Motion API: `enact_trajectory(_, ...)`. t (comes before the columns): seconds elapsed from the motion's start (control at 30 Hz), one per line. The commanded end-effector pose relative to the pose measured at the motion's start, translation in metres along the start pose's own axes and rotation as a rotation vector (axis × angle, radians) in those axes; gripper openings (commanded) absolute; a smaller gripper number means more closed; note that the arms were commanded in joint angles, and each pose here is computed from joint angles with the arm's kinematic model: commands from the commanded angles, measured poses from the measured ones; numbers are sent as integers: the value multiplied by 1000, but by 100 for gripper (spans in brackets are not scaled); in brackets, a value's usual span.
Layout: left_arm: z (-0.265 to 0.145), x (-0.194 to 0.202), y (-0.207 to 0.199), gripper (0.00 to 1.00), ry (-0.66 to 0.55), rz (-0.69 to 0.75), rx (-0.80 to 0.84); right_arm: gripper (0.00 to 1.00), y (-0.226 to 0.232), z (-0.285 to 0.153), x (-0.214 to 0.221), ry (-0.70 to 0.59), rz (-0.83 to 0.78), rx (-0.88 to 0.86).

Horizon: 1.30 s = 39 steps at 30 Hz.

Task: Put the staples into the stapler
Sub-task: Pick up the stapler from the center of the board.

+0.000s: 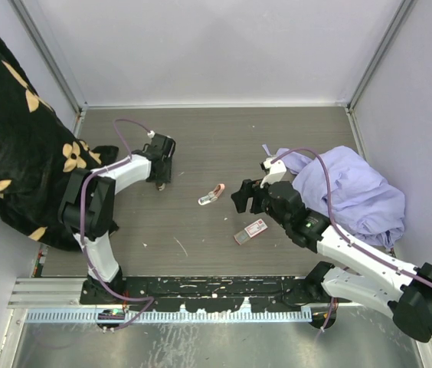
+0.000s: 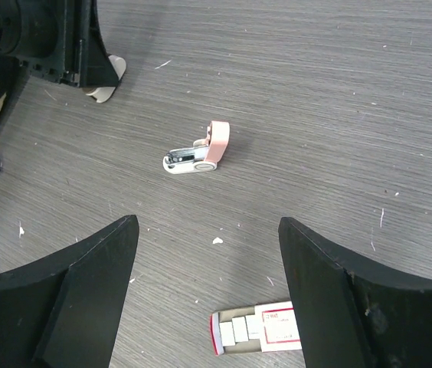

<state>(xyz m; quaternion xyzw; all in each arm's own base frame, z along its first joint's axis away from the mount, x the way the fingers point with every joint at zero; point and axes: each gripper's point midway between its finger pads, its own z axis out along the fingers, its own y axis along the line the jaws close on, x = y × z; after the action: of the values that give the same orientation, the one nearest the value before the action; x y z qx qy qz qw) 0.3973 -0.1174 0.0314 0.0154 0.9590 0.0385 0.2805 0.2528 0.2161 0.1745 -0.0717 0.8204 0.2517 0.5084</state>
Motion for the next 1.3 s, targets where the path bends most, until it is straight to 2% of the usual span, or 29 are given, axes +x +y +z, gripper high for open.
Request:
enact_trajectory(0.0, -34, -20, 7, 20, -123, -86, 16, 80, 16, 2, -23, -51, 34, -51)
enact_trajectory(0.17, -84, -19, -27, 17, -260, -158, 316, 80, 41, 12, -21, -16, 103, -155)
enact_trajectory(0.3, -144, -16, -55, 18, -425, -181, 588, 80, 70, 25, -20, 32, 201, -254)
enact_trajectory(0.47, -199, 2, -75, 18, -575, -195, 773, 78, 110, 39, -16, 90, 227, -319)
enact_trajectory(0.7, -232, 20, -84, 18, -678, -176, 863, 71, 142, 45, -12, 91, 154, -278)
enact_trajectory(0.87, -239, 25, -86, 18, -691, -155, 892, 69, 150, 49, -17, 76, 163, -271)
enact_trajectory(1.0, -242, 28, -92, 18, -688, -127, 918, 64, 152, 52, -23, 59, 189, -264)
enact_trajectory(1.27, -243, 31, -92, 17, -693, -117, 920, 59, 143, 55, -41, -17, 201, -202)
